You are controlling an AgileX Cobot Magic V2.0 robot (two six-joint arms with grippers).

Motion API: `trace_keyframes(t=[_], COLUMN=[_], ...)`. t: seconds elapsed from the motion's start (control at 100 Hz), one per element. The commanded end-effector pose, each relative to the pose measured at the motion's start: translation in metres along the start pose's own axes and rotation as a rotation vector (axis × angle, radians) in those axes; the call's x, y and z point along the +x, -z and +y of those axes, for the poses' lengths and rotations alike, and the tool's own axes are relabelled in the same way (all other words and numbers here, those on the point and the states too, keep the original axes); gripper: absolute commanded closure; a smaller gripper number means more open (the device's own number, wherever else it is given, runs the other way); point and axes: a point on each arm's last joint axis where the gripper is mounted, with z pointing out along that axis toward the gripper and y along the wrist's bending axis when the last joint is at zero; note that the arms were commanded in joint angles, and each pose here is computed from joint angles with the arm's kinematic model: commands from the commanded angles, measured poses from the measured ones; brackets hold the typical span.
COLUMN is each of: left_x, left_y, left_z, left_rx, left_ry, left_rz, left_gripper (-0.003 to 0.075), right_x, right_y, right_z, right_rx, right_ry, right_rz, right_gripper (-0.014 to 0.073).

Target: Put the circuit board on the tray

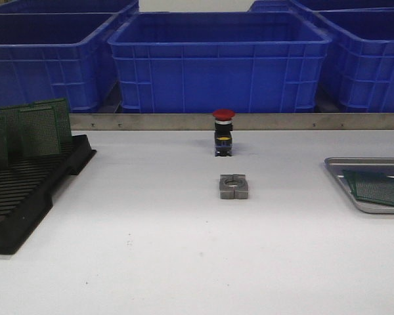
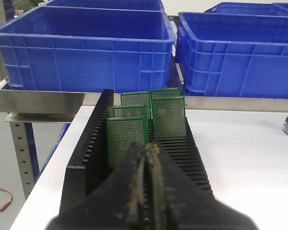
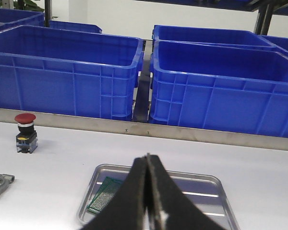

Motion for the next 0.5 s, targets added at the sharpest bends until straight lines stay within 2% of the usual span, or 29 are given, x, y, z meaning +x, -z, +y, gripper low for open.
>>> trace_keyframes(t=[0.0,0.49], left_x=[0.0073,0.0073], left_y=[0.0001,0.0001], left_z=[0.0004,0.0004], left_rx=[0.006,0.006], left_ry=[0.013,0.013], left_rz=[-0.064,-0.064], left_gripper=[0.0741,0.0741], right_x=[-0.0128,-0.0131], right_y=[0.0032,0.0033], right_z=[-0.0017,-0.0027], right_rx=[0.026,0.048], right_ry=[0.002,0.017], right_rz=[-0.12,-0.119], right_gripper=[0.0657,0.0657])
